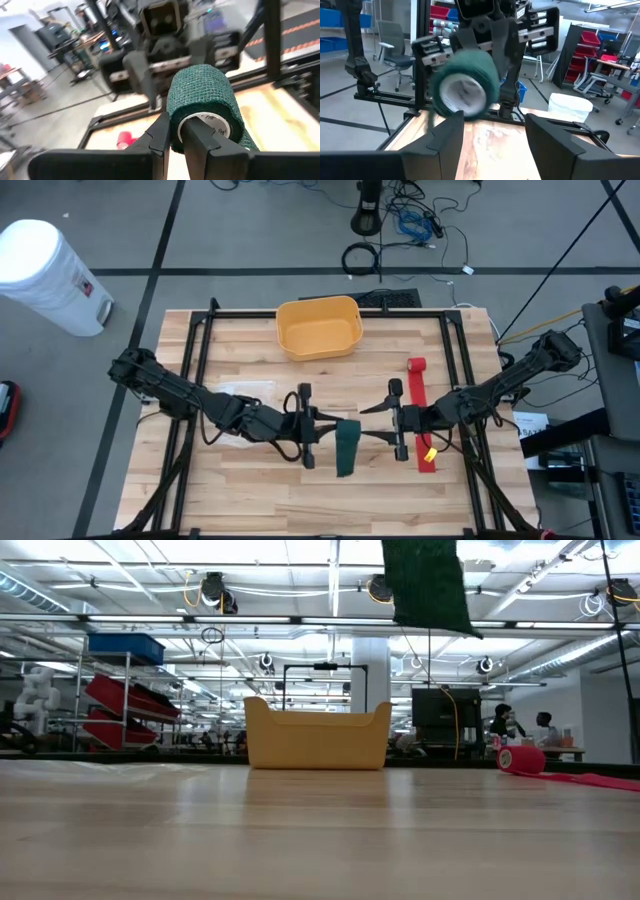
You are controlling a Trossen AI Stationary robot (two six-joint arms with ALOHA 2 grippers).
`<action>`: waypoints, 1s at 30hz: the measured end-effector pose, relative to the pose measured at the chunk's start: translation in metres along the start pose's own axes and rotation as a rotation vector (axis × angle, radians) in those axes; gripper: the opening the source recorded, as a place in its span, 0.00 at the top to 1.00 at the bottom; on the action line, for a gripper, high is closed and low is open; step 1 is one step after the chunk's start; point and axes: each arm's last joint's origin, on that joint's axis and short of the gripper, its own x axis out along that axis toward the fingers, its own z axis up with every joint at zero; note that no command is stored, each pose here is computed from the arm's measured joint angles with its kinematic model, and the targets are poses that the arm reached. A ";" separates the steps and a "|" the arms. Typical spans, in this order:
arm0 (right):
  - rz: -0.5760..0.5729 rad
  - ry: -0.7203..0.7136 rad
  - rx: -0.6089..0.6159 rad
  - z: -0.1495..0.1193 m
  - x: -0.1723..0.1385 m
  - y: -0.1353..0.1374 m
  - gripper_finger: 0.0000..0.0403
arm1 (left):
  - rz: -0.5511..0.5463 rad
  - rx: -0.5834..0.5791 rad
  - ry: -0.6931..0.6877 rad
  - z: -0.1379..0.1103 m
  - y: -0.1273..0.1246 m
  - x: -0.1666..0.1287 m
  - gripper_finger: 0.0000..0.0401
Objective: Roll bandage
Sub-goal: Roll the green bandage
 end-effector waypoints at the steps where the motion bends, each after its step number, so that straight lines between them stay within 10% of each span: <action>1: 0.000 0.003 -0.001 0.000 0.000 0.000 0.51 | 0.004 0.002 0.006 0.000 0.000 0.000 0.89; 30: -0.011 -0.034 0.251 0.003 0.004 -0.010 0.51 | 0.037 0.002 0.017 -0.002 0.003 0.001 0.89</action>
